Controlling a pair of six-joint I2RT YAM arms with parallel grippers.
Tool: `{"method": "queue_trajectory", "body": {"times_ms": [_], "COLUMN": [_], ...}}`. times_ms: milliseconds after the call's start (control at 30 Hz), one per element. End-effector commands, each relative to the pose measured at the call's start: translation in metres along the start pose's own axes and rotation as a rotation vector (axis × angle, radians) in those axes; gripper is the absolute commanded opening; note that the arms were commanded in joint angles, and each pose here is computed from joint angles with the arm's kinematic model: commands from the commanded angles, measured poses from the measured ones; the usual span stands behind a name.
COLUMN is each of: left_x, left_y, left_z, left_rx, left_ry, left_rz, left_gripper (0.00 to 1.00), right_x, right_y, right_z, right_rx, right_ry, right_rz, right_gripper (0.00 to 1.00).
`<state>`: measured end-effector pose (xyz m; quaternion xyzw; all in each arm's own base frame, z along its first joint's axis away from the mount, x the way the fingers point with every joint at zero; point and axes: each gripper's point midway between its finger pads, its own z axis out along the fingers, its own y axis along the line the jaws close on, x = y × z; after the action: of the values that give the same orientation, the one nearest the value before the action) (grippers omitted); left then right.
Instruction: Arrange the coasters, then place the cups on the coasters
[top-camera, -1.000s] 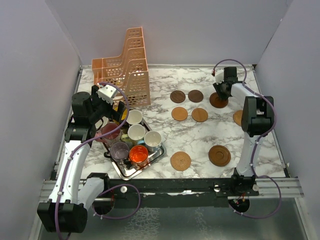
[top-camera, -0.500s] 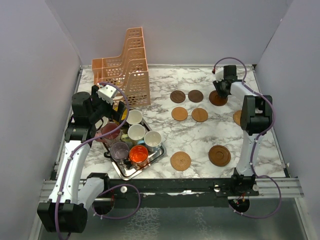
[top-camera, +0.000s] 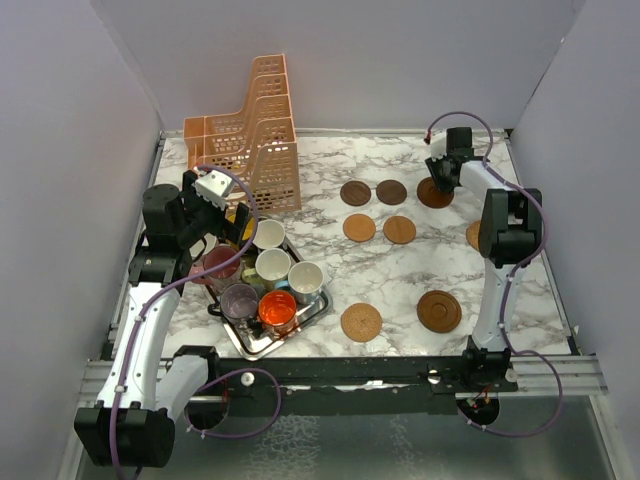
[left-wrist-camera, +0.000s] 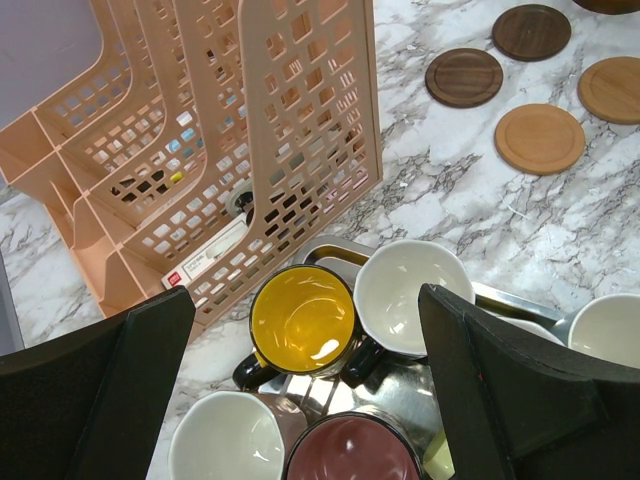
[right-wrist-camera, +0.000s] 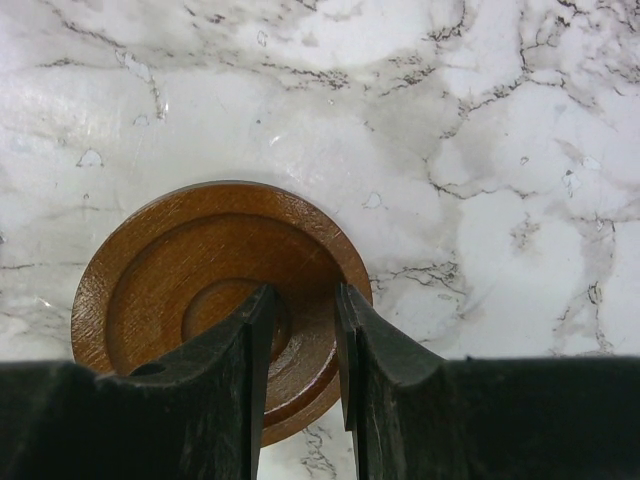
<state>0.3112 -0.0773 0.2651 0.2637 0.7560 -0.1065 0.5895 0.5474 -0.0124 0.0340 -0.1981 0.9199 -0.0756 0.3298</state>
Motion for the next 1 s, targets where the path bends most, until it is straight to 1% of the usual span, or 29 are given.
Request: {"method": "queue_trajectory", "body": {"times_ms": [0,333,500,700,800,967], "left_x": [-0.001,0.003,0.006,0.005,0.003,0.000], "left_y": [-0.005,-0.005,-0.007,-0.007,-0.007,-0.008], "left_z": [-0.003,-0.002,-0.002,-0.002,-0.002,-0.004], "left_rx": [0.022,0.022,0.027,0.030,0.032,0.033], "left_ry": [-0.010,-0.003,0.001,-0.001,-0.006,-0.015], "left_rz": [0.013,0.019,0.017,0.020,0.021,0.023], "left_gripper": [0.99,0.99,0.99,0.99,0.99,0.99], "right_x": [0.013,0.011,-0.006,-0.043,-0.052,-0.036], "right_y": [0.013,0.015,0.009,-0.002,-0.004,-0.003], "right_z": [0.017,0.008,-0.008,-0.040,-0.061,-0.092], "right_rx": [-0.051,-0.064,-0.057,-0.050,-0.052,-0.038], "right_ry": [0.038,0.033,-0.012,-0.094,-0.129,-0.129], "right_rz": [0.025,0.031,0.042,0.059,0.057,0.019], "right_gripper": [0.32,0.32,0.34,0.35,0.36,0.36]}}
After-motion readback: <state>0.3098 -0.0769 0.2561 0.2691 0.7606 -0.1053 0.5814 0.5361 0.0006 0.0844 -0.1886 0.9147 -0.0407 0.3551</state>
